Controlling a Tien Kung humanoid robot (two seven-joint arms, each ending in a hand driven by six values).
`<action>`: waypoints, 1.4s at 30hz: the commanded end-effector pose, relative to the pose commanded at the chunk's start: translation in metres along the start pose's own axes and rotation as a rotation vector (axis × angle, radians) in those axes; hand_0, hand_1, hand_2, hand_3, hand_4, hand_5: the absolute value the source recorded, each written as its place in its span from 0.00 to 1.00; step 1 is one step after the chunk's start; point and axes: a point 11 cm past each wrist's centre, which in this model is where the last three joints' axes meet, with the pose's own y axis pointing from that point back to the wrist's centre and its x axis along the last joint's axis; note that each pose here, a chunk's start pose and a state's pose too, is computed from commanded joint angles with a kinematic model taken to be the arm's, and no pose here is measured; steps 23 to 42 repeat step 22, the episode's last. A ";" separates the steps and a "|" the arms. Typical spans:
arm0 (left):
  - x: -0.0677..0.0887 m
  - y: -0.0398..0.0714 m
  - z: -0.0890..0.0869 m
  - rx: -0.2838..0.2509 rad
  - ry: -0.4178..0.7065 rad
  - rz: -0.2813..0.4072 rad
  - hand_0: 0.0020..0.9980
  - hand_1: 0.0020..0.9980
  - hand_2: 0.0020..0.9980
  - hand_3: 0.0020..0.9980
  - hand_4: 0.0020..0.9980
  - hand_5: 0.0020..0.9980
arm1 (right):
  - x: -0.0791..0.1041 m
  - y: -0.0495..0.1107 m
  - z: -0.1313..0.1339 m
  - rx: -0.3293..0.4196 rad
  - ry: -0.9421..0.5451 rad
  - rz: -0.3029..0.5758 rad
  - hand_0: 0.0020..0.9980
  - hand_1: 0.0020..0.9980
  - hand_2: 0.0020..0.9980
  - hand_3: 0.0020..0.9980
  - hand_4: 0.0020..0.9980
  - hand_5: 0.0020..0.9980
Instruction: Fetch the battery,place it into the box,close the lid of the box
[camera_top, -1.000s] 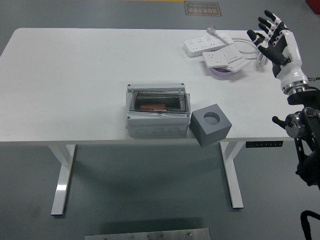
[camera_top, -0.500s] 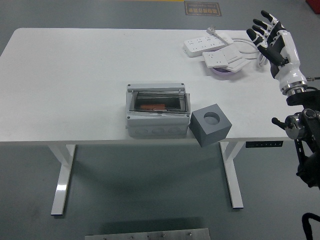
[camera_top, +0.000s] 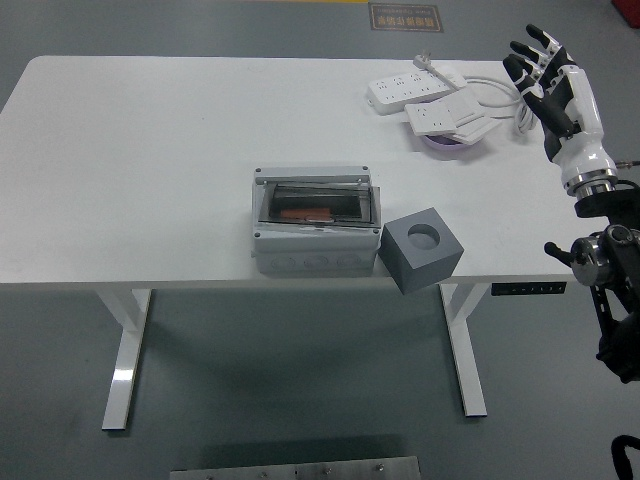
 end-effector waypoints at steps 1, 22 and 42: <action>0.000 0.000 0.000 0.000 0.001 0.000 0.63 0.67 0.59 0.60 0.60 0.03 | 0.000 0.001 0.001 0.000 -0.001 0.002 0.88 0.82 0.84 0.88 1.00 0.50; 0.001 -0.001 -0.002 0.001 0.016 -0.002 0.64 0.67 0.59 0.60 0.60 0.04 | 0.000 0.002 -0.002 0.021 -0.017 0.027 0.77 0.73 0.75 0.81 0.90 0.35; 0.001 -0.001 -0.002 0.001 0.016 -0.002 0.64 0.67 0.59 0.60 0.60 0.04 | 0.000 0.002 -0.002 0.021 -0.017 0.027 0.77 0.73 0.75 0.81 0.90 0.35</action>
